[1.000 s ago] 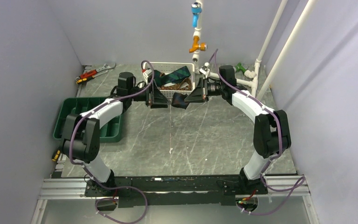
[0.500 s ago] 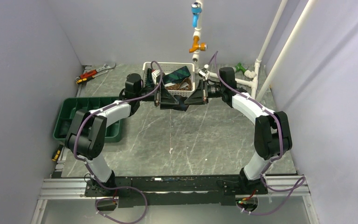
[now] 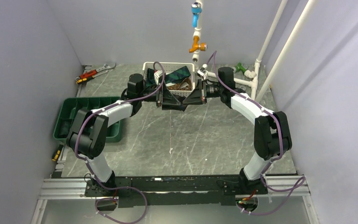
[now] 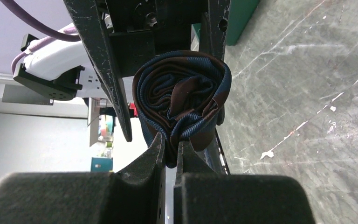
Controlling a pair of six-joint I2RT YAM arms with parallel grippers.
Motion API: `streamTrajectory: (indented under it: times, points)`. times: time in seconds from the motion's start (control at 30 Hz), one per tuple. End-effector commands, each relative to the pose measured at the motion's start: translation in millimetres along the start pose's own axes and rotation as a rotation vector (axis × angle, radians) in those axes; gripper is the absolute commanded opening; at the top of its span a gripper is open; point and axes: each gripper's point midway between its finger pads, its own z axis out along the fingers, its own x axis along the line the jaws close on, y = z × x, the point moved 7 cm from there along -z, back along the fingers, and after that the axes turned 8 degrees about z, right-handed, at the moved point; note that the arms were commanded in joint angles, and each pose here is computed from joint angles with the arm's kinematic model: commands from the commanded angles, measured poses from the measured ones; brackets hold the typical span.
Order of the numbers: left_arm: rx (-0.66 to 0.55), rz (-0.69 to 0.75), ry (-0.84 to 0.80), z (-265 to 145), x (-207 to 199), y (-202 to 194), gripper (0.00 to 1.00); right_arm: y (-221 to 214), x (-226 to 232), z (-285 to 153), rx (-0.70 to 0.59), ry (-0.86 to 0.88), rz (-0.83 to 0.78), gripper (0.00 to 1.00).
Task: Roll the ties
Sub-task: Pick up the tie at the center of the board, then place the tie in the storage box.
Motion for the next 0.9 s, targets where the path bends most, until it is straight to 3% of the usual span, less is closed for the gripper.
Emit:
streamTrajectory:
  times: [0.0, 0.1, 0.2, 0.37, 0.47, 0.8, 0.87]
  points:
    - [-0.009, 0.066, -0.046, 1.3, -10.2, 7.4, 0.81, -0.6, 17.6, 0.3, 0.007, 0.034, -0.068, 0.00]
    - [-0.004, 0.068, -0.048, 2.7, -10.9, 7.3, 0.82, 0.0, 17.3, 0.9, 0.007, 0.031, -0.069, 0.00]
    - [0.002, 0.055, -0.026, 4.1, -9.1, 8.0, 0.93, 0.1, 17.3, 2.6, 0.013, 0.034, -0.067, 0.00]
    - [0.009, 0.047, -0.026, 6.6, -8.7, 7.6, 0.90, -0.2, 17.8, 3.3, 0.015, 0.032, -0.069, 0.00]
    - [0.010, 0.042, -0.028, 7.5, -7.9, 7.3, 0.79, -0.1, 18.0, 3.4, 0.013, 0.033, -0.069, 0.00]
    - [-0.001, 0.048, -0.034, 6.1, -9.1, 7.1, 0.16, -3.7, 10.0, 3.3, 0.042, 0.004, -0.047, 0.00]
    - [-0.001, 0.052, -0.031, 5.1, -9.4, 7.5, 0.06, -4.3, 9.1, 2.2, 0.045, -0.009, -0.054, 0.04]
